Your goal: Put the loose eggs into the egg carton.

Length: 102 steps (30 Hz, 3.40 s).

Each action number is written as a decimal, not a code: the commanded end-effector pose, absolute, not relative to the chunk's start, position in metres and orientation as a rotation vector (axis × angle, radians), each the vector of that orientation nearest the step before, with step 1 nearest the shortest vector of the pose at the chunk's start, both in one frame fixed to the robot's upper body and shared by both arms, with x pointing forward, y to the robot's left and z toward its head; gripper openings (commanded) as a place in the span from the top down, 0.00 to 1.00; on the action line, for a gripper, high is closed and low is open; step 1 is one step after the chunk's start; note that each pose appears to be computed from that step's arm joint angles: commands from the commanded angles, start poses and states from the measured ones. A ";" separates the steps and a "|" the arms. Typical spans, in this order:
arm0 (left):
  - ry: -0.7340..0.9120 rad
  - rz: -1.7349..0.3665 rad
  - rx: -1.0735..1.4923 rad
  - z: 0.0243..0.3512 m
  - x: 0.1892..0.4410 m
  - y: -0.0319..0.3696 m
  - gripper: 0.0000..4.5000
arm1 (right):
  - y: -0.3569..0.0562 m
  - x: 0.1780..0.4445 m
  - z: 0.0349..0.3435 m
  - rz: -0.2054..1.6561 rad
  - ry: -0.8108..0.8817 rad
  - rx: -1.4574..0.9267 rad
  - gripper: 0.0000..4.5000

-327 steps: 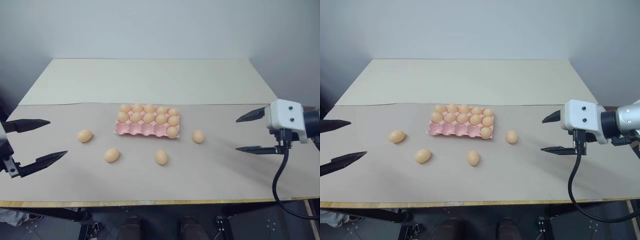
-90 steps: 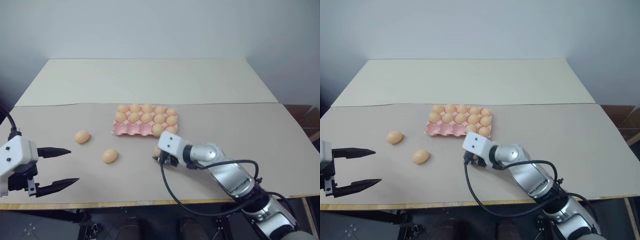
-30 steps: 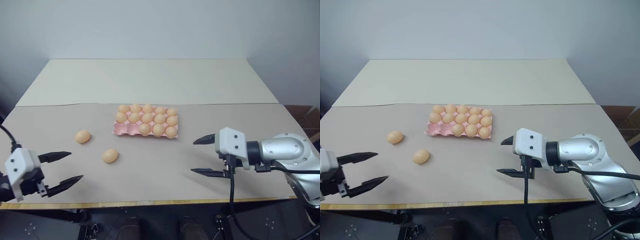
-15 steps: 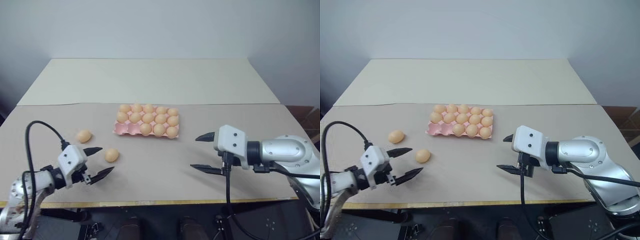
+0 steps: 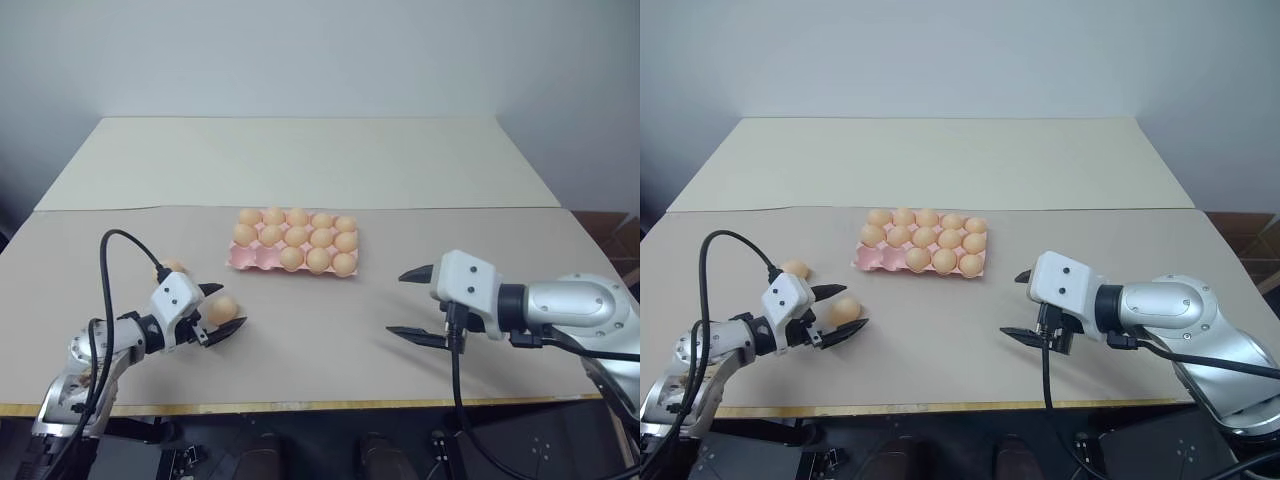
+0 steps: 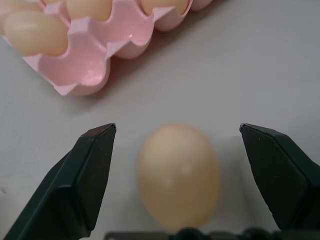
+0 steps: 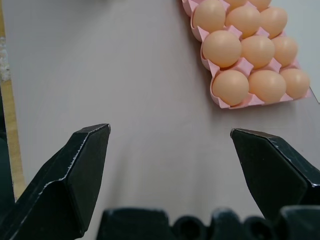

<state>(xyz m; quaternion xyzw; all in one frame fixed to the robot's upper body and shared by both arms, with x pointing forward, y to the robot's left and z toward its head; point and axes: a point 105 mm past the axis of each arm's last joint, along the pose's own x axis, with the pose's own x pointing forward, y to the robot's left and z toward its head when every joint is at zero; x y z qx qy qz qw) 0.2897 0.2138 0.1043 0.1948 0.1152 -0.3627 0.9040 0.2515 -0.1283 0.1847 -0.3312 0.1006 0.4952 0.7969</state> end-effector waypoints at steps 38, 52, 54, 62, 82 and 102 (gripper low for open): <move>-0.175 -0.695 0.412 0.172 0.375 0.153 0.64 | -0.122 0.241 0.212 0.975 0.108 -0.737 0.00; -0.231 -0.736 0.420 0.172 0.381 0.138 0.18 | -0.130 0.238 0.211 0.910 0.136 -0.738 0.00; -0.246 -0.729 0.416 0.175 0.381 0.138 0.18 | -0.129 0.239 0.211 0.915 0.137 -0.737 0.00; -0.273 -0.767 0.381 0.185 0.356 0.144 0.18 | -0.130 0.241 0.210 0.924 0.138 -0.736 0.00; 0.018 -0.584 0.619 0.210 0.246 0.259 0.00 | -0.121 0.238 0.229 1.162 0.065 -0.699 0.00; 0.115 -0.280 0.466 0.179 0.322 0.290 0.00 | -0.126 0.244 0.226 1.071 0.084 -0.763 0.00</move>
